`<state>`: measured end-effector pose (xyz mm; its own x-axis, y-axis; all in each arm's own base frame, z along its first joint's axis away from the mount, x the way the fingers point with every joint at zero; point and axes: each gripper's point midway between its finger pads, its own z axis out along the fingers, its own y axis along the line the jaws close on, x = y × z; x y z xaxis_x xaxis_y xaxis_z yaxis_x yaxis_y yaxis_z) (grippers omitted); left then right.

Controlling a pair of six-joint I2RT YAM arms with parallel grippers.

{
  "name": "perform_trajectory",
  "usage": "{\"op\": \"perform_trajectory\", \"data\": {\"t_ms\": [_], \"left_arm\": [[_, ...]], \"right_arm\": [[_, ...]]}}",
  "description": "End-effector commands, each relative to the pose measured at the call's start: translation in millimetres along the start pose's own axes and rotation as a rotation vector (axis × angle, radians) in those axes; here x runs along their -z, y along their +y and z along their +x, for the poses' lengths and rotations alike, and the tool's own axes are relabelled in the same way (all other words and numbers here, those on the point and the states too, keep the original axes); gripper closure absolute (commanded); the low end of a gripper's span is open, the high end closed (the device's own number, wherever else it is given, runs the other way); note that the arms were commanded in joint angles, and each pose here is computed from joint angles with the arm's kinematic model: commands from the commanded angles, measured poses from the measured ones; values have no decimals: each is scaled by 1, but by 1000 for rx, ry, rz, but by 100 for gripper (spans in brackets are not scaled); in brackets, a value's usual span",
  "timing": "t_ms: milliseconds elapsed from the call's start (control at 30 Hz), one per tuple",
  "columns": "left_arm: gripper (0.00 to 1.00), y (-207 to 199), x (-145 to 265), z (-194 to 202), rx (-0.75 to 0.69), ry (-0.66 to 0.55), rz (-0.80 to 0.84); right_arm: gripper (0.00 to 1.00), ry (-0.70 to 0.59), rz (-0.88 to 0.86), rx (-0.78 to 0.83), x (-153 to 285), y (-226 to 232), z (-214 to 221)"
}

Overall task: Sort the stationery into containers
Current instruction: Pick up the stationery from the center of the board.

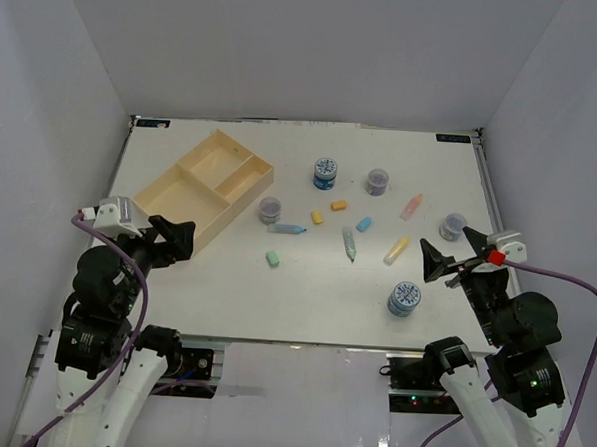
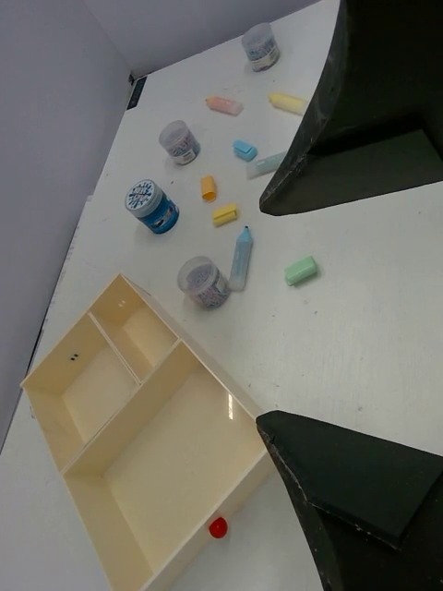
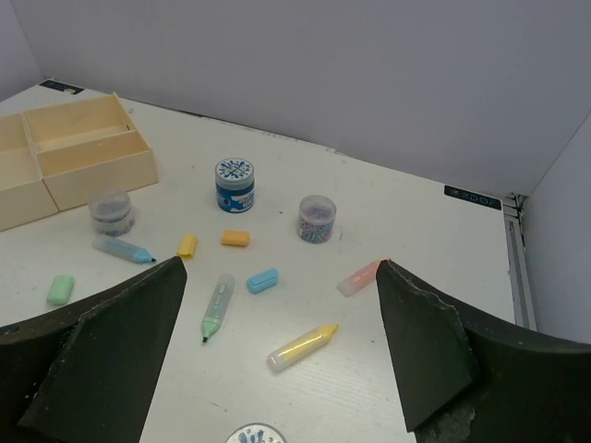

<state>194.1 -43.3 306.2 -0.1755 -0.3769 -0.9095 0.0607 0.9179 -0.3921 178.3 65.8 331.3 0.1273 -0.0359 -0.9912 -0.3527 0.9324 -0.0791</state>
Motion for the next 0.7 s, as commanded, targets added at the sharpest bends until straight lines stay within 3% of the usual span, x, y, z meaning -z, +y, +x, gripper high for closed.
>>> {"op": "perform_trajectory", "data": {"t_ms": [0, 233, 367, 600, 667], "left_arm": [[2, 3, -5, 3, 1, 11, -17], [2, 11, -28, 18, 37, 63, -73], [2, 15, -72, 48, 70, 222, -129], [2, -13, -148, 85, 160, 469, -91], [2, -20, -165, 87, 165, 476, -97]], "right_arm": [[10, -52, -19, -11, 2, 4, -11], [10, 2, -31, -69, -8, 9, 6], [10, 90, -25, -121, -19, 12, 28], [10, 212, -6, -186, -29, 15, 61], [10, 225, -20, -186, -30, 18, 66]]}}
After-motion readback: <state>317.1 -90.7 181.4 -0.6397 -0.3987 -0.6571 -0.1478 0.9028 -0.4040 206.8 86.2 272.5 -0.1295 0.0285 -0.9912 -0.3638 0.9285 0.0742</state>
